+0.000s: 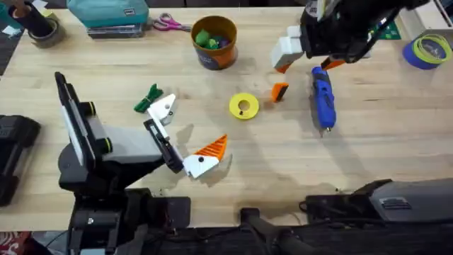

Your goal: Pick up the gripper from the table and insert it into the empty holder that is missing its gripper. Then pick up a screw, insert it into the mounting hole, and use the screwdriver to tighten it. Finally, clean up the table by picking up the vegetable and placing it into the bucket.

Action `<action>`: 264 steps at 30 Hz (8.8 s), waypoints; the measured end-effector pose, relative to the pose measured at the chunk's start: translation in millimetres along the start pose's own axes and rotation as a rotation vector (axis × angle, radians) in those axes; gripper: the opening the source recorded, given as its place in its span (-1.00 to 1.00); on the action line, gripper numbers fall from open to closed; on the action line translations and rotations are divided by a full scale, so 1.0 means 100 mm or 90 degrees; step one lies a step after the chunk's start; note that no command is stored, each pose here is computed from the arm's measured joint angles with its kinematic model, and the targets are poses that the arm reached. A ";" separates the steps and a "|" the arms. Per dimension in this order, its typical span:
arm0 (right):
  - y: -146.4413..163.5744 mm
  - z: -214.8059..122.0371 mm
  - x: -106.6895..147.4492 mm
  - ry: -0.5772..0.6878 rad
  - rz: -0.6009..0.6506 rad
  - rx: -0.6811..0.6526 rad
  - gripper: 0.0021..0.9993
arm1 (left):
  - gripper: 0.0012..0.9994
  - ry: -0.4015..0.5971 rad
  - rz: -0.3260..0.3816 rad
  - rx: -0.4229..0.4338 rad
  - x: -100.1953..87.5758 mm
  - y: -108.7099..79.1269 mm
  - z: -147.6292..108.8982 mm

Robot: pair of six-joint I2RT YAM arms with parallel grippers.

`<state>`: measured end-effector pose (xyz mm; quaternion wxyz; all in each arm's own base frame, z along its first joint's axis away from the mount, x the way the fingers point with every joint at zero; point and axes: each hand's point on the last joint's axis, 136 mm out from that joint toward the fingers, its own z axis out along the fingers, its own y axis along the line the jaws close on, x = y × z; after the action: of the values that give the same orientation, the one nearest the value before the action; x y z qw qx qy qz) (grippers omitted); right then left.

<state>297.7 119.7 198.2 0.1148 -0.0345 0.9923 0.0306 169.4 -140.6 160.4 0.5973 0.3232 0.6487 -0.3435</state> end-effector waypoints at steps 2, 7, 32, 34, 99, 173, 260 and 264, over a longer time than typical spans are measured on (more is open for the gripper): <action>-0.02 0.07 0.01 0.002 0.001 0.008 0.99 | 0.97 0.000 0.000 0.000 0.00 0.00 0.00; -0.06 0.32 0.08 0.015 -0.005 0.020 0.99 | 0.97 0.000 0.000 0.000 0.00 0.00 0.00; 0.06 0.97 0.06 0.057 -0.070 0.015 0.95 | 0.97 0.000 0.000 0.003 0.00 -0.01 0.00; 0.05 1.01 0.06 0.061 -0.068 0.016 0.95 | 0.97 0.000 0.000 0.003 0.00 -0.01 0.00; 0.24 -0.40 -0.55 -0.183 -0.051 -0.088 -0.99 | 0.97 0.000 0.000 0.005 0.00 -0.01 0.00; 1.78 0.11 0.38 0.177 -0.145 -1.003 -0.99 | 0.97 0.000 0.000 0.005 0.00 -0.01 0.00; 2.08 0.21 0.71 0.192 -0.099 -1.014 -0.99 | 0.97 0.000 0.000 0.005 0.00 -0.01 0.00; 2.09 0.21 0.70 0.189 -0.094 -1.015 -0.99 | 0.97 0.000 0.000 0.005 0.00 -0.01 0.00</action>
<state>218.9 325.4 173.2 -0.0751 -0.1752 0.6723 0.7153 168.3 -141.3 160.4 0.5960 0.3254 0.6475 -0.3460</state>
